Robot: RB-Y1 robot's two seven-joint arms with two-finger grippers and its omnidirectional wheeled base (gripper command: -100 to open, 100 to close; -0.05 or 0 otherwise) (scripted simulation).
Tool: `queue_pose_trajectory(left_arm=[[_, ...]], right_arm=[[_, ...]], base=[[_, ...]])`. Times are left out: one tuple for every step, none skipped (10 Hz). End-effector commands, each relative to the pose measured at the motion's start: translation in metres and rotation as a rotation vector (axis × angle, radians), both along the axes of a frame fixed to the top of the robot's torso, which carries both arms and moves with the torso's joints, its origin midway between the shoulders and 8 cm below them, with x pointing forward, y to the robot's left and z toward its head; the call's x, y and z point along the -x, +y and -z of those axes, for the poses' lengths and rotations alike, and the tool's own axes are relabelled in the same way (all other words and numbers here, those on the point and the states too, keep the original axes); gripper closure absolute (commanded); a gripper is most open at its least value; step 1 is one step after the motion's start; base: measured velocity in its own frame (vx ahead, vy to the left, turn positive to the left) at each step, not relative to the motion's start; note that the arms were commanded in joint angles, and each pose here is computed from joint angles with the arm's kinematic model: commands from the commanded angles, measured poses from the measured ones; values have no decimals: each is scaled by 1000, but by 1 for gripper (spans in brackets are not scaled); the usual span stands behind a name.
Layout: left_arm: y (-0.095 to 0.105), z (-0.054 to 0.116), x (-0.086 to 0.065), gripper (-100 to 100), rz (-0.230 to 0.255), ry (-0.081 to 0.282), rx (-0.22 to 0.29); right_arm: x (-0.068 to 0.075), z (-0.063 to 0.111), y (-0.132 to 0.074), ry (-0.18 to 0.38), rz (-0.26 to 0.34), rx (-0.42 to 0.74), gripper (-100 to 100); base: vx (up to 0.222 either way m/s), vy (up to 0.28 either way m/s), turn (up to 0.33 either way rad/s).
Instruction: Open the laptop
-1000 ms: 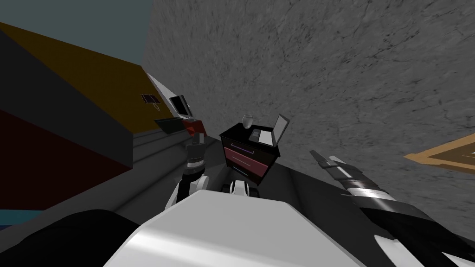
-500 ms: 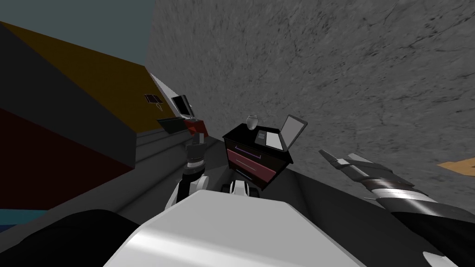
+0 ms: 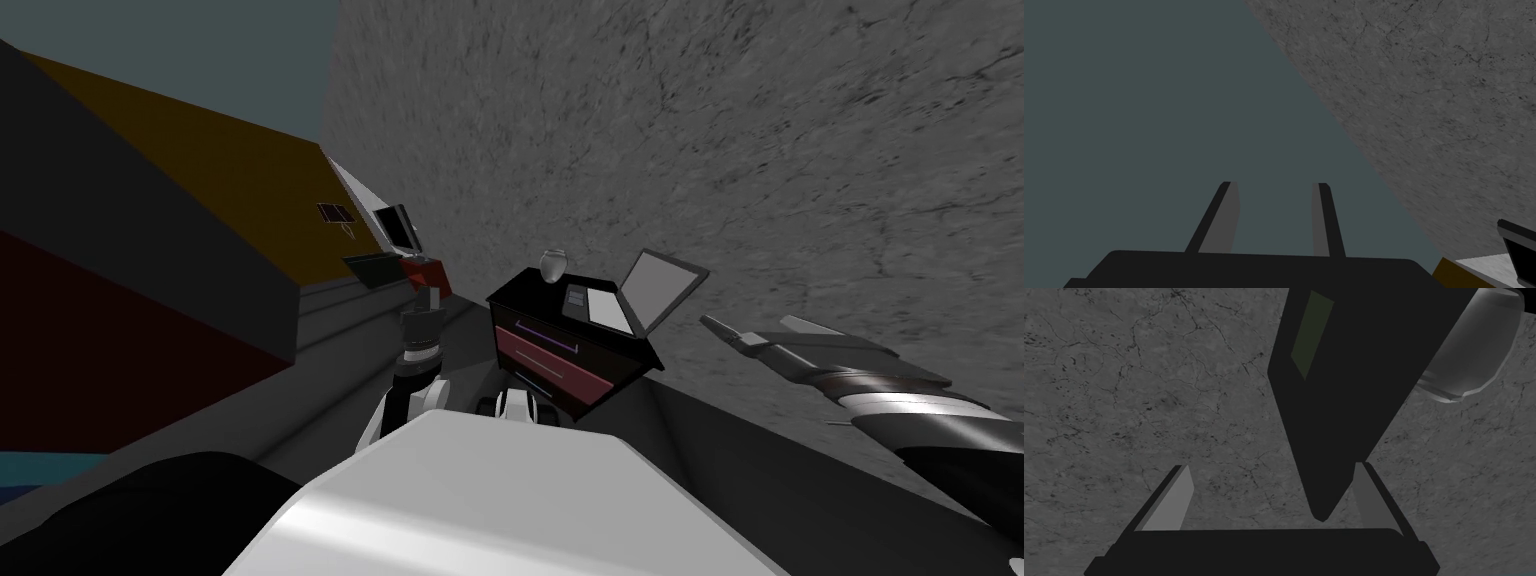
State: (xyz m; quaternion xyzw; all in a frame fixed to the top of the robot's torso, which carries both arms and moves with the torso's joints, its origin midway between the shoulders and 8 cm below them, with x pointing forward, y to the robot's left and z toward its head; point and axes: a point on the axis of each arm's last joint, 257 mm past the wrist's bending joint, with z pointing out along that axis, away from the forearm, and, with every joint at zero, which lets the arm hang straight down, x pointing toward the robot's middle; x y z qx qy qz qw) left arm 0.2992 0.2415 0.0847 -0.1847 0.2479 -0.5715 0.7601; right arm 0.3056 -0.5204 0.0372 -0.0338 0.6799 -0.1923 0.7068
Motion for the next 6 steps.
queue_pose_trajectory(left_arm=[[0,0,0,0,0,0,0],[0,0,0,0,0,0,0],[0,0,0,0,0,0,0],[0,0,0,0,0,0,0],[0,0,0,0,0,0,0],[0,0,0,0,0,0,0]], right_arm=[[-4,-15,-2,22,8,98,-100],[-7,-20,-2,28,8,128,-100],[-9,-25,0,33,6,155,-100],[-11,-29,1,37,4,177,-100],[-14,-34,4,42,-1,209,-100],[-12,-31,3,39,1,190,-100]], base=[[65,66,22],[49,51,23],[54,61,25],[45,59,15],[42,53,19],[20,24,4]])
